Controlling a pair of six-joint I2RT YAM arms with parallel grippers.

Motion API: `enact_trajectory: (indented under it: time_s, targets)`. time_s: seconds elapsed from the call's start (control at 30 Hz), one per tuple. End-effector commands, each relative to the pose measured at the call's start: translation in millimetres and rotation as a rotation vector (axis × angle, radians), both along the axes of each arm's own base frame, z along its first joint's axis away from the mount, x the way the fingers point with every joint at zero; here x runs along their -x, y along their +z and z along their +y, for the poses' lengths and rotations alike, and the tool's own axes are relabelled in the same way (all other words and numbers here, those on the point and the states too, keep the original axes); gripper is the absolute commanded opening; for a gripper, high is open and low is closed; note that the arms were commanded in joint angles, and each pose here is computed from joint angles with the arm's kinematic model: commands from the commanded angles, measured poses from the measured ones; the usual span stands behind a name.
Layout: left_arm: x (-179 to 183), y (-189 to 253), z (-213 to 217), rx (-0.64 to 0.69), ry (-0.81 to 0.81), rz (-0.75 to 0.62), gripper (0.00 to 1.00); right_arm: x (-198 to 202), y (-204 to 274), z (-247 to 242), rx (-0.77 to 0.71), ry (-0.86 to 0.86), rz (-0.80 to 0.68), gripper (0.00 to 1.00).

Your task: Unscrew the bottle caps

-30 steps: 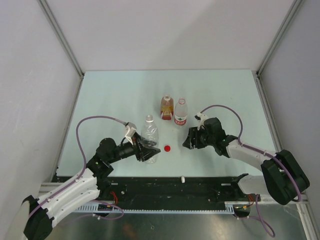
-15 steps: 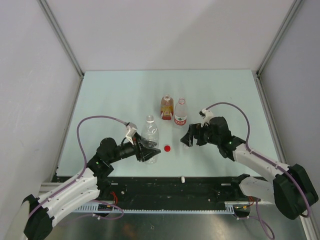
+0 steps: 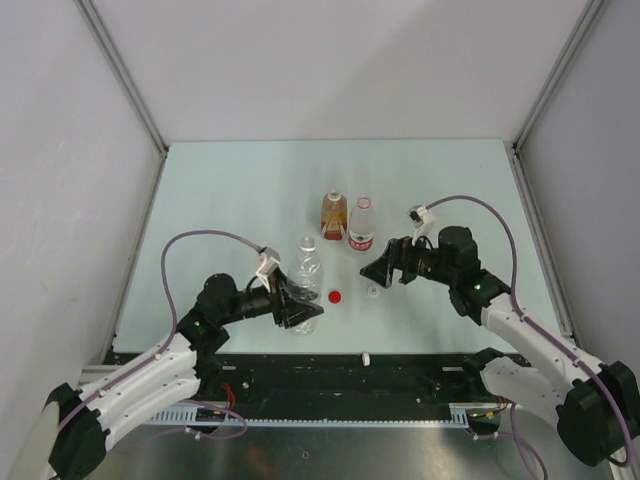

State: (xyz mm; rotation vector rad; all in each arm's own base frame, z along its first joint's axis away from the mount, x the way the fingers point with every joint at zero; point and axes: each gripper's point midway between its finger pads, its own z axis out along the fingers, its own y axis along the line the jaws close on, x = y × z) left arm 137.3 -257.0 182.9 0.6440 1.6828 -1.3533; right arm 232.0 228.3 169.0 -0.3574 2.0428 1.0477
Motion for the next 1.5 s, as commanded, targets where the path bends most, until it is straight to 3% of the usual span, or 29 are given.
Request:
enact_trajectory:
  time_s: [0.0,0.5,1.1,1.27,1.47]
  targets:
    - [4,27,-7,0.062,-0.056,-0.036,0.00,8,73,16,-0.142,0.110,-0.134,0.99]
    - [20,26,-42,0.033,-0.182,-0.010,0.00,42,134,42,-0.378,0.361,-0.168,0.99]
    - [37,22,-75,-0.010,-0.335,0.023,0.00,46,135,52,-0.396,0.378,-0.164,0.88]
    - [41,21,-78,-0.014,-0.358,0.030,0.00,48,138,53,-0.401,0.389,-0.176,0.75]
    - [42,18,-80,-0.021,-0.364,0.034,0.01,54,139,56,-0.403,0.415,-0.184,0.39]
